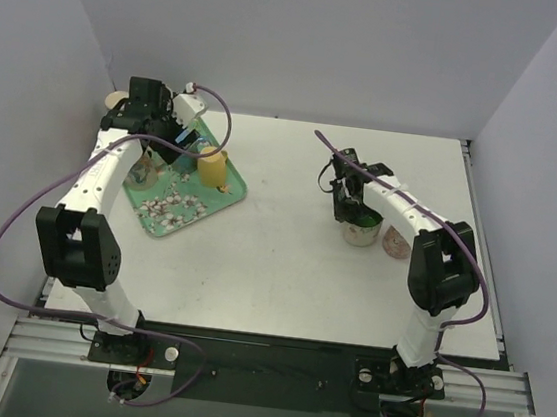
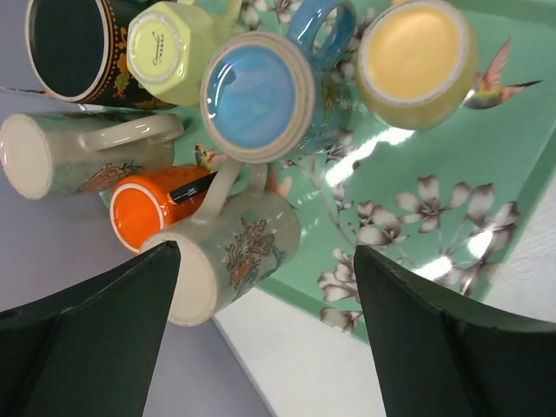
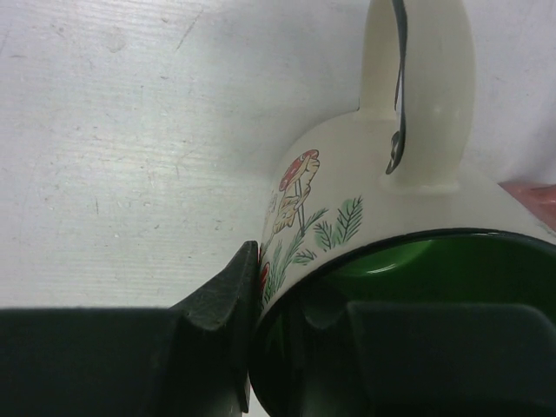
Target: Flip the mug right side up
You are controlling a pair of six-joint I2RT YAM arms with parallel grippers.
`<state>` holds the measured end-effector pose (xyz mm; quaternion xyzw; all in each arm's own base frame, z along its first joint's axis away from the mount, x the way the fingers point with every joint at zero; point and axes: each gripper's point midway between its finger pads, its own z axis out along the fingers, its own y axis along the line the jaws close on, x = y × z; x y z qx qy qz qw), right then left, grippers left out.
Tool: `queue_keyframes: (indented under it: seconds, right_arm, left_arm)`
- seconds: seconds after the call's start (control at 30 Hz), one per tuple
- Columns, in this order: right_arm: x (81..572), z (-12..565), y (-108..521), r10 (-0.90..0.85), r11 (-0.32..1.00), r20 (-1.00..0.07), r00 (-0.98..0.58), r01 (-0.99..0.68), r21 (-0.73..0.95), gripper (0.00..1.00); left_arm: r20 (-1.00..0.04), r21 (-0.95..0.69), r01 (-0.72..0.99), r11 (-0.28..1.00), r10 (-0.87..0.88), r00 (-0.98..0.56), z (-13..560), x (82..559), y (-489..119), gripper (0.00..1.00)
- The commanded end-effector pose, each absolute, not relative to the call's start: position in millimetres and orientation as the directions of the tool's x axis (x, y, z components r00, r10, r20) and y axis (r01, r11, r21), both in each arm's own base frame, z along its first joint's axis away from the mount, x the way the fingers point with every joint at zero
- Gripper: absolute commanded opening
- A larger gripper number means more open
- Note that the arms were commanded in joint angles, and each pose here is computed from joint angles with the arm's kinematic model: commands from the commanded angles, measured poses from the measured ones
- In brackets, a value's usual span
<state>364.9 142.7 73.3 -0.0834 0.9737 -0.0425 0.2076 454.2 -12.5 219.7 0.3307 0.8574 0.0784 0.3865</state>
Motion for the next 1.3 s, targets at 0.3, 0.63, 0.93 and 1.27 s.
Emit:
queue_keyframes:
  seconds: [0.3, 0.63, 0.93, 1.27]
  right_arm:
    - [368.4, 72.3, 141.1, -0.156, 0.988, -0.425, -0.892, -0.146, -0.055, 0.34]
    - [349.8, 138.8, 139.3, -0.141, 0.989, -0.575, -0.806, -0.135, -0.052, 0.62]
    - [339.7, 153.1, 123.1, -0.102, 0.995, -0.641, -0.761, -0.073, -0.071, 0.63]
    - [333.2, 145.1, 127.7, -0.090, 0.996, -0.633, -0.769, -0.082, -0.041, 0.63]
  left_arm:
    - [-0.354, 0.528, 0.544, 0.652, 0.751, -0.558, 199.2, 507.2, 42.7, 0.92]
    - [-0.305, 0.413, 0.697, 0.586, 0.810, -0.501, 193.2, 496.0, 51.1, 0.83]
    - [-0.197, 0.252, 0.803, 0.541, 0.841, -0.505, 132.2, 486.6, 49.0, 0.77]
    - [-0.175, 0.328, 0.767, 0.551, 0.833, -0.525, 106.3, 517.1, 61.1, 0.74]
